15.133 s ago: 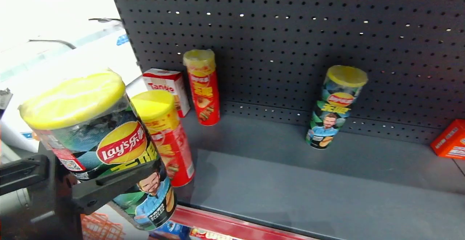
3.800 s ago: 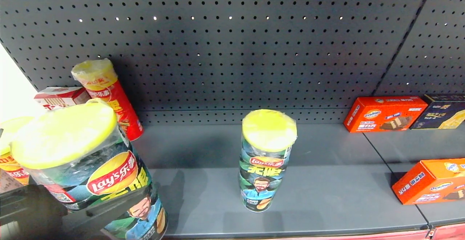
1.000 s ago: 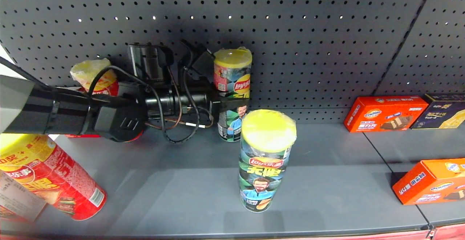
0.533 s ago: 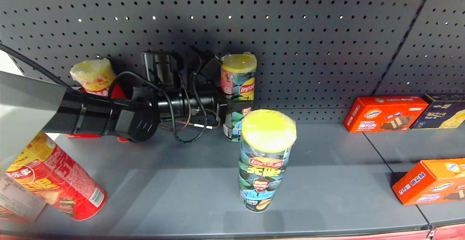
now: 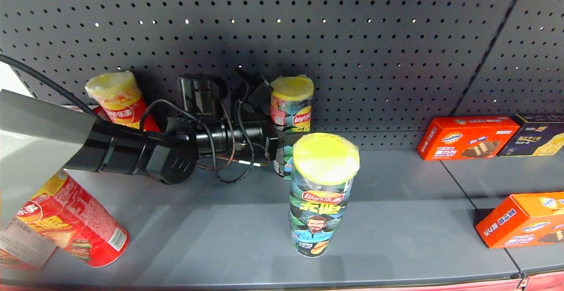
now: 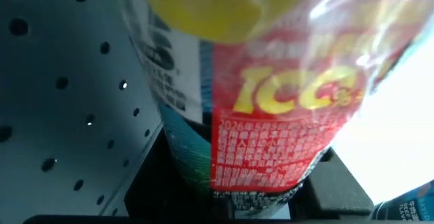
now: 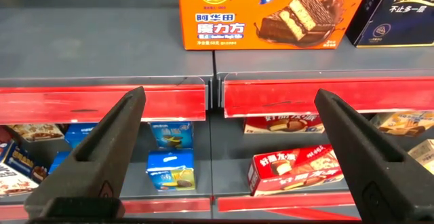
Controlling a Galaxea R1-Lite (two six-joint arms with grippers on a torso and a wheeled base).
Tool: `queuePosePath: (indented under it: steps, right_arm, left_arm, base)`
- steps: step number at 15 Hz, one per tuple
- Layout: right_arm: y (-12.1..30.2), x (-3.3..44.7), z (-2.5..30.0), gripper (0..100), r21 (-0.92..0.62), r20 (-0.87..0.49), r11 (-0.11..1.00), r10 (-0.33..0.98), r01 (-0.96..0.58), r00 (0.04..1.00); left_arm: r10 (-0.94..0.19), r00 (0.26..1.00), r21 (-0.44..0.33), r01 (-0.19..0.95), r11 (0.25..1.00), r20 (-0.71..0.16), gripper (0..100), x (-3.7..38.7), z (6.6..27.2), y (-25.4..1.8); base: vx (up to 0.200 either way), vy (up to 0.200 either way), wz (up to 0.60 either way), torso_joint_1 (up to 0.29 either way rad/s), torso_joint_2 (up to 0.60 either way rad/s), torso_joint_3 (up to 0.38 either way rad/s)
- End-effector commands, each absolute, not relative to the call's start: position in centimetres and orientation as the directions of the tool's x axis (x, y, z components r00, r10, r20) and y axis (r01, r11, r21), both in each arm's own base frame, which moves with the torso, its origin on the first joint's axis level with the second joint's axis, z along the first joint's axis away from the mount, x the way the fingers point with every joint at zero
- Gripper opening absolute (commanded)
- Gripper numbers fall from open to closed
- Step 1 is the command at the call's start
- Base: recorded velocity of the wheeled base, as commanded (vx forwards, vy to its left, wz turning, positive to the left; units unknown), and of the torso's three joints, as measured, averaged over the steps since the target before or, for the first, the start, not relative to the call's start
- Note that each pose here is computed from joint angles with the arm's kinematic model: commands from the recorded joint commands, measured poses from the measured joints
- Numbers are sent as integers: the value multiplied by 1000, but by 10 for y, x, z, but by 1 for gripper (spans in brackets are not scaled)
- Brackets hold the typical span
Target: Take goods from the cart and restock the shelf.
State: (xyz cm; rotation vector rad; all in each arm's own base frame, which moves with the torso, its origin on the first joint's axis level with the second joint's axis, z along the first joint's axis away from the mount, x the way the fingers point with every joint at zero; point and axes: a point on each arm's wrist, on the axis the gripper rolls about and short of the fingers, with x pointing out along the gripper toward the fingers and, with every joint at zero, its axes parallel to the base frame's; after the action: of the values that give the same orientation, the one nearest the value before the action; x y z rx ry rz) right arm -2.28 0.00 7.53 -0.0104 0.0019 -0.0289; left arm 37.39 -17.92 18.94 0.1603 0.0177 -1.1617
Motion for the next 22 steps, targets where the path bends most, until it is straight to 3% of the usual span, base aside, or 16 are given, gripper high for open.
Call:
queuePosePath:
  steps: [1, 6, 9, 17, 22]
  right_arm:
    - [0, -23, 75, 100, -11, -3, 1000, -29, 29, 1000]
    - [0, -23, 75, 100, -11, -5, 1000, -29, 29, 1000]
    - [0, -23, 75, 100, -11, -3, 1000, -29, 29, 1000]
    - [0, -23, 75, 100, -11, -3, 1000, -29, 29, 1000]
    - [0, -23, 75, 100, -11, -3, 1000, -29, 29, 1000]
  left_arm:
    - [-912, 397, 110, 916, 387, -102, 100, 368, 188, -177]
    - [-905, 420, 142, 902, 408, -69, 100, 358, 208, -172]
    - [-853, 519, 162, 848, 505, -58, 100, 339, 223, -168]
    - [-709, 702, 182, 706, 684, -59, 100, 303, 238, -172]
    - [-619, 773, 180, 634, 752, -141, 100, 285, 234, -169]
  base:
    - [0, 0, 0, 0, 0, 0]
    - [0, 0, 0, 0, 0, 0]
    - [0, 0, 0, 0, 0, 0]
    - [0, 0, 0, 0, 0, 0]
    - [0, 0, 0, 0, 0, 0]
